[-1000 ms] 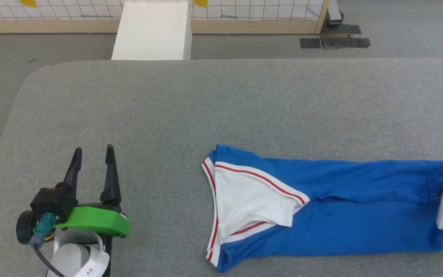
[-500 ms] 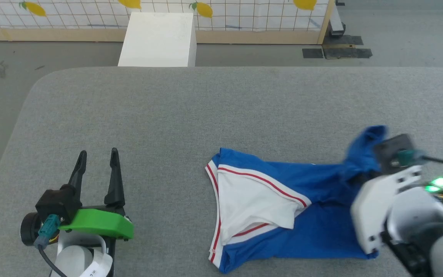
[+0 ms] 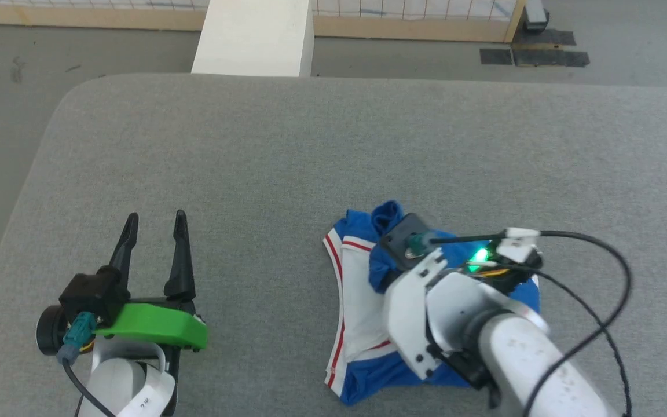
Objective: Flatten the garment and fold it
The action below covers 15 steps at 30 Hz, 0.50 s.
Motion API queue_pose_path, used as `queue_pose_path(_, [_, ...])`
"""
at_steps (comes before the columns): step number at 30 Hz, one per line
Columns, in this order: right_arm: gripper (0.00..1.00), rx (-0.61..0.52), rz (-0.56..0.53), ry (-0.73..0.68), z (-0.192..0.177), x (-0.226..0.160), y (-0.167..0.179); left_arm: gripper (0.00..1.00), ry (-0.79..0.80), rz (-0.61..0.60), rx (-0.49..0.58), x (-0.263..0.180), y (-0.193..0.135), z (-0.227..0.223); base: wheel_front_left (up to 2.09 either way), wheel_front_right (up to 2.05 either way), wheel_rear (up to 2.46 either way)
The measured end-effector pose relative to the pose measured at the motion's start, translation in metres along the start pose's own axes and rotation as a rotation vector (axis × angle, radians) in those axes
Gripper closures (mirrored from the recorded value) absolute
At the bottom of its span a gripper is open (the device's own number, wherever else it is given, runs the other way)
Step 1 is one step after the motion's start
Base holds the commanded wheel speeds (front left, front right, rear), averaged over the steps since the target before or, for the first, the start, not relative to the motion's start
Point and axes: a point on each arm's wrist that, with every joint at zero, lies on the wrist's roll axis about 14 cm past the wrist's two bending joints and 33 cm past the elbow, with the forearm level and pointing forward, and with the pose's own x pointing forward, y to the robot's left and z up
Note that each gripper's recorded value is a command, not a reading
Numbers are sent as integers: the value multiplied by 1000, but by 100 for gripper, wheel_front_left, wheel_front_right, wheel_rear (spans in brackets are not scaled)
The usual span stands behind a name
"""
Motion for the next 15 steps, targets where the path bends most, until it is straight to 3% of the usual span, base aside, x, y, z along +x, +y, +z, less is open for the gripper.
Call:
queue_pose_path(8, [100, -23, 80, 158, -47, 42, 18, 0, 13, 14, 7, 6, 6, -6, 0, 0, 0])
queue_pose_path(15, [100, 4, 141, 232, -68, 52, 30, 0, 16, 14, 7, 7, 5, -7, 0, 0, 0])
